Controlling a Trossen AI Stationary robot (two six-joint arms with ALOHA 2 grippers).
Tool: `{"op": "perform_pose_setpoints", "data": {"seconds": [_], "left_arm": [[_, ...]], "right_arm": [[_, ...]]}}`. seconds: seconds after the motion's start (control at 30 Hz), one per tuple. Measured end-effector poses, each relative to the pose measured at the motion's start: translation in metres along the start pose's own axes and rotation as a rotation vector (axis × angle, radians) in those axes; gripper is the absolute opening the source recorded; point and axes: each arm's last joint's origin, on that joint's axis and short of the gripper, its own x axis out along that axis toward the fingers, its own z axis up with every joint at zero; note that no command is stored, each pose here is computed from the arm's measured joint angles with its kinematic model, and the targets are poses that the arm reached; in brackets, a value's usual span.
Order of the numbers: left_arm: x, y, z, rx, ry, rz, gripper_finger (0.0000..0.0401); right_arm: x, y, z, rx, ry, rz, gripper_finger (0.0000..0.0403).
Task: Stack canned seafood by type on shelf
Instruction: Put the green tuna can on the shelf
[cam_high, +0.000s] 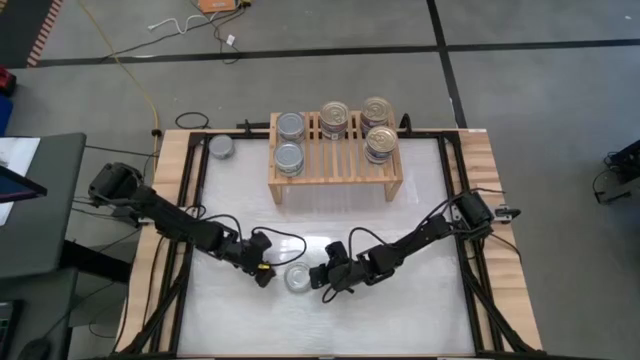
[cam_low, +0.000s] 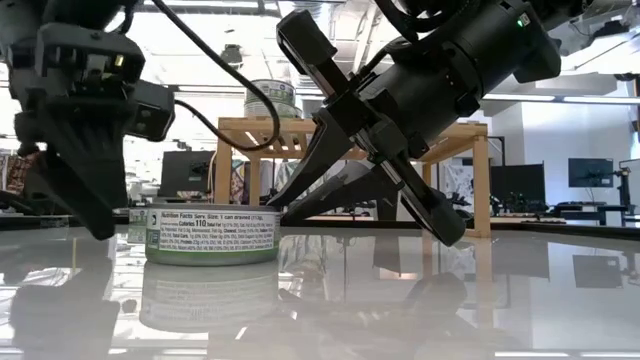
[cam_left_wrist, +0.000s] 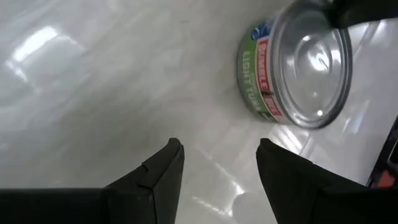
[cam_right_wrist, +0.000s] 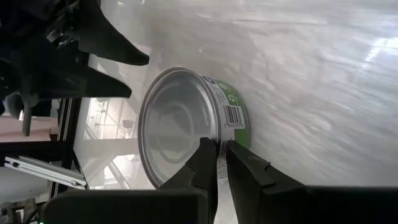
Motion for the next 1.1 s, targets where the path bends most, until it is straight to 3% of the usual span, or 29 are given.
{"op": "perform_pose_setpoints", "data": {"seconds": [0.2, 0.4, 0.63, 1.1], "left_arm": [[-0.001, -0.003, -0.007, -0.174, -0.037, -0.003, 0.0194], [0.000, -0.003, -0.018, -0.226, -0.077, -0.035, 0.0194], [0.004, 0.012, -0.029, -0.345, -0.128, -0.237, 0.0194], [0.002, 0.013, -0.037, -0.406, -0.180, -0.301, 0.0194]], "right_arm": [[0.000, 0.000, 0.000, 0.001, -0.002, -0.001, 0.0057], [0.000, 0.000, 0.001, -0.004, -0.005, -0.001, 0.0032], [0.000, 0.000, 0.001, -0.007, -0.005, -0.001, 0.0023], [0.001, 0.000, 0.002, -0.004, 0.003, -0.002, 0.0021]]}}
